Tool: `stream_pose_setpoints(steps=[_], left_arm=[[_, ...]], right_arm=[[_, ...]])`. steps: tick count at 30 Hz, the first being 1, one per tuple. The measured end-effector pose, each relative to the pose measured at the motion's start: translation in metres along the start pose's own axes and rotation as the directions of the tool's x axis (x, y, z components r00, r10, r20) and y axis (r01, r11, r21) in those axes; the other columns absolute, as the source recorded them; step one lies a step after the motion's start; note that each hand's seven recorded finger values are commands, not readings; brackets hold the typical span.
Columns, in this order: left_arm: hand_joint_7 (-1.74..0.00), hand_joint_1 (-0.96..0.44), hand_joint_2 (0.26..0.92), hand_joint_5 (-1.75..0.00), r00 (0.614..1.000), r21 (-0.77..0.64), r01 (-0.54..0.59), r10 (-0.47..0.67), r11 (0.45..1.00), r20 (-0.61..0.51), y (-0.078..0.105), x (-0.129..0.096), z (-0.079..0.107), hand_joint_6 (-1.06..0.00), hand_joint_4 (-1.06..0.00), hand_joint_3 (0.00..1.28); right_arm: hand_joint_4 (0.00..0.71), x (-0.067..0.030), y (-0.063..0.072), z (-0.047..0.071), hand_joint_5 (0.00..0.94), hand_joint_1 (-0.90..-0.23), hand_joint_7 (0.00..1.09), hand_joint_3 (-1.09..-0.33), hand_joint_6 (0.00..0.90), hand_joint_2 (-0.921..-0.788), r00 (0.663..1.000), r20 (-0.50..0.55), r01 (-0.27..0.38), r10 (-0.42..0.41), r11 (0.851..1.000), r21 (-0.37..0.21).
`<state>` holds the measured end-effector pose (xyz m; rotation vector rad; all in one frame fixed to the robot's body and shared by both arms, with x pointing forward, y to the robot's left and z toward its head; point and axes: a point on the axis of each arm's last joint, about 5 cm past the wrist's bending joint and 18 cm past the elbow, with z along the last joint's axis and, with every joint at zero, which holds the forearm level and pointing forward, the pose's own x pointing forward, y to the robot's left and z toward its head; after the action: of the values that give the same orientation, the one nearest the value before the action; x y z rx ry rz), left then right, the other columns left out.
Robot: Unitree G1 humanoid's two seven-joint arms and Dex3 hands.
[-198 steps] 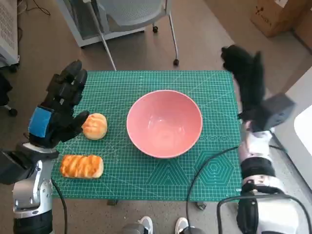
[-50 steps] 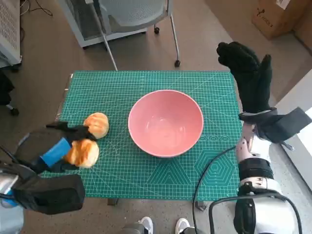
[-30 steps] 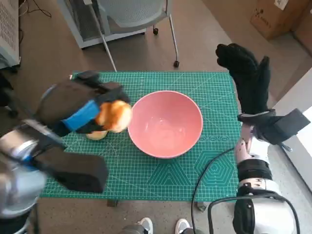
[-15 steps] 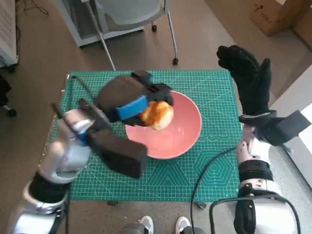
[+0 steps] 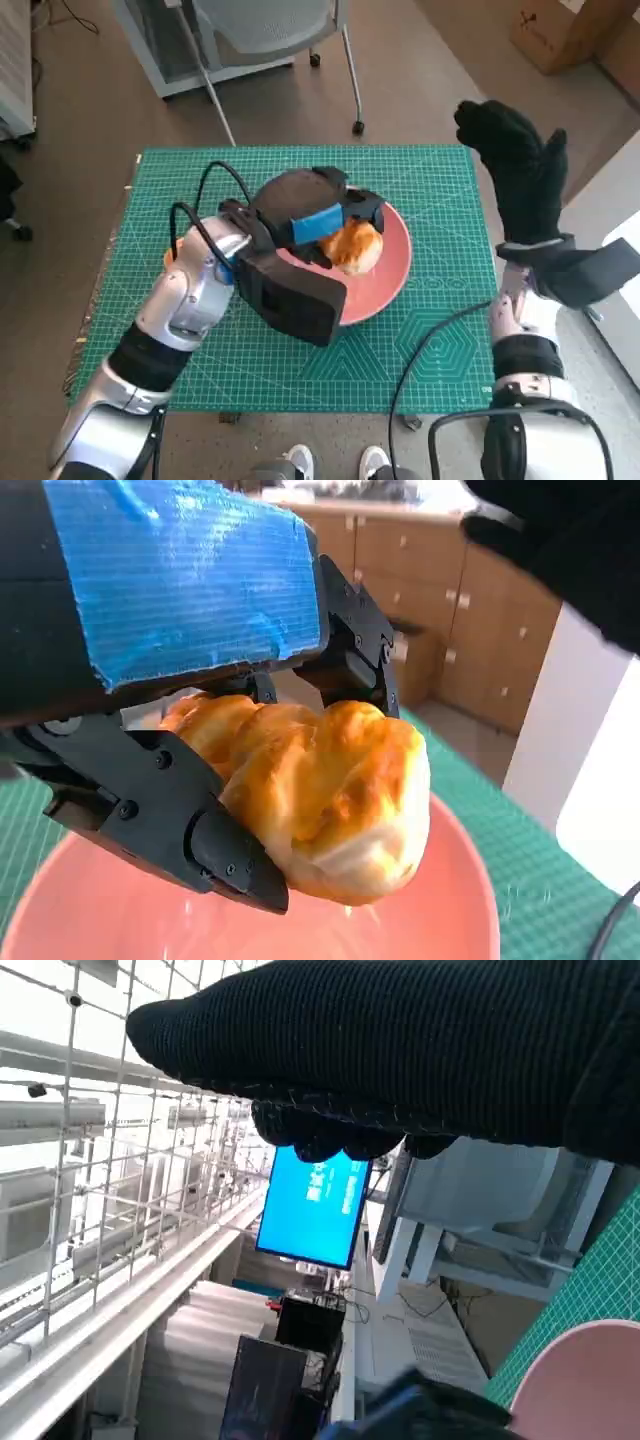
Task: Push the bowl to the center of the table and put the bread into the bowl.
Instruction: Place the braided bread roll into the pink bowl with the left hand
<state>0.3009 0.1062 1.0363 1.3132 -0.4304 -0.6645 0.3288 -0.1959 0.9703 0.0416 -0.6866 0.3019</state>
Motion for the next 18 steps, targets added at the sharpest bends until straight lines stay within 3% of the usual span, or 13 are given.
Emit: stream_pose_setpoints(steps=[2,3,4,5,6,7,9,13,18], left_arm=[[-1.20,0.00,0.921,-1.33,1.000,-0.010,0.014,-0.014,1.000,-0.006,0.000,0.000,0.000,-0.52,-0.59,0.16],[-1.29,0.00,0.921,-1.37,1.000,-0.017,0.023,-0.024,1.000,-0.011,0.000,0.000,0.000,-0.49,-0.50,0.21],[-1.01,0.00,0.880,-1.01,0.999,-0.026,0.034,-0.034,0.999,-0.017,0.000,0.000,0.000,-0.42,-0.38,0.20],[-0.87,0.01,0.872,-0.83,0.999,-0.039,0.044,-0.045,0.998,-0.021,0.000,-0.001,0.000,-0.42,-0.36,0.18],[-0.61,0.00,0.852,-0.53,0.998,-0.055,0.055,-0.056,0.997,-0.025,0.000,-0.002,0.000,-0.40,-0.29,0.14],[-0.42,0.00,0.843,-0.34,0.998,-0.069,0.063,-0.065,0.996,-0.027,0.000,-0.003,0.000,-0.40,-0.25,0.10],[-0.23,-0.02,0.821,-0.17,0.996,-0.095,0.084,-0.087,0.992,-0.034,0.000,-0.005,0.000,-0.36,-0.17,0.06],[-0.05,-0.10,0.780,-0.04,0.990,-0.146,0.125,-0.133,0.981,-0.042,-0.001,-0.008,0.000,-0.26,-0.04,0.01],[-0.01,-0.21,0.769,-0.01,0.986,-0.177,0.146,-0.158,0.973,-0.058,0.002,-0.011,0.000,-0.22,-0.01,0.00]], right_arm=[[0.174,0.0004,0.000,0.000,0.001,-0.640,0.01,-0.697,0.323,-0.921,1.000,0.004,0.000,0.000,1.000,-0.001],[0.174,0.0007,0.000,0.001,0.001,-0.640,0.01,-0.697,0.323,-0.921,1.000,0.006,-0.001,0.001,1.000,-0.002],[0.173,0.0010,0.000,0.001,0.001,-0.640,0.01,-0.698,0.323,-0.921,1.000,0.007,-0.001,0.001,1.000,-0.003],[0.173,0.0011,0.000,0.001,0.001,-0.640,0.01,-0.698,0.323,-0.921,1.000,0.009,-0.001,0.001,1.000,-0.004],[0.173,0.0012,0.000,0.001,0.001,-0.640,0.01,-0.699,0.322,-0.921,1.000,0.010,0.000,0.000,1.000,-0.004],[0.173,0.0013,0.000,0.002,0.000,-0.640,0.01,-0.699,0.322,-0.921,1.000,0.010,0.000,0.000,1.000,-0.005],[0.172,0.0014,0.000,0.002,0.000,-0.638,0.01,-0.700,0.322,-0.921,1.000,0.011,0.003,-0.003,1.000,-0.005],[0.170,0.0016,0.000,0.002,0.000,-0.637,0.00,-0.699,0.321,-0.921,1.000,0.011,0.006,-0.006,1.000,-0.006],[0.170,0.0017,0.001,0.001,0.000,-0.636,0.00,-0.697,0.321,-0.921,1.000,0.009,0.004,-0.004,1.000,-0.005]])
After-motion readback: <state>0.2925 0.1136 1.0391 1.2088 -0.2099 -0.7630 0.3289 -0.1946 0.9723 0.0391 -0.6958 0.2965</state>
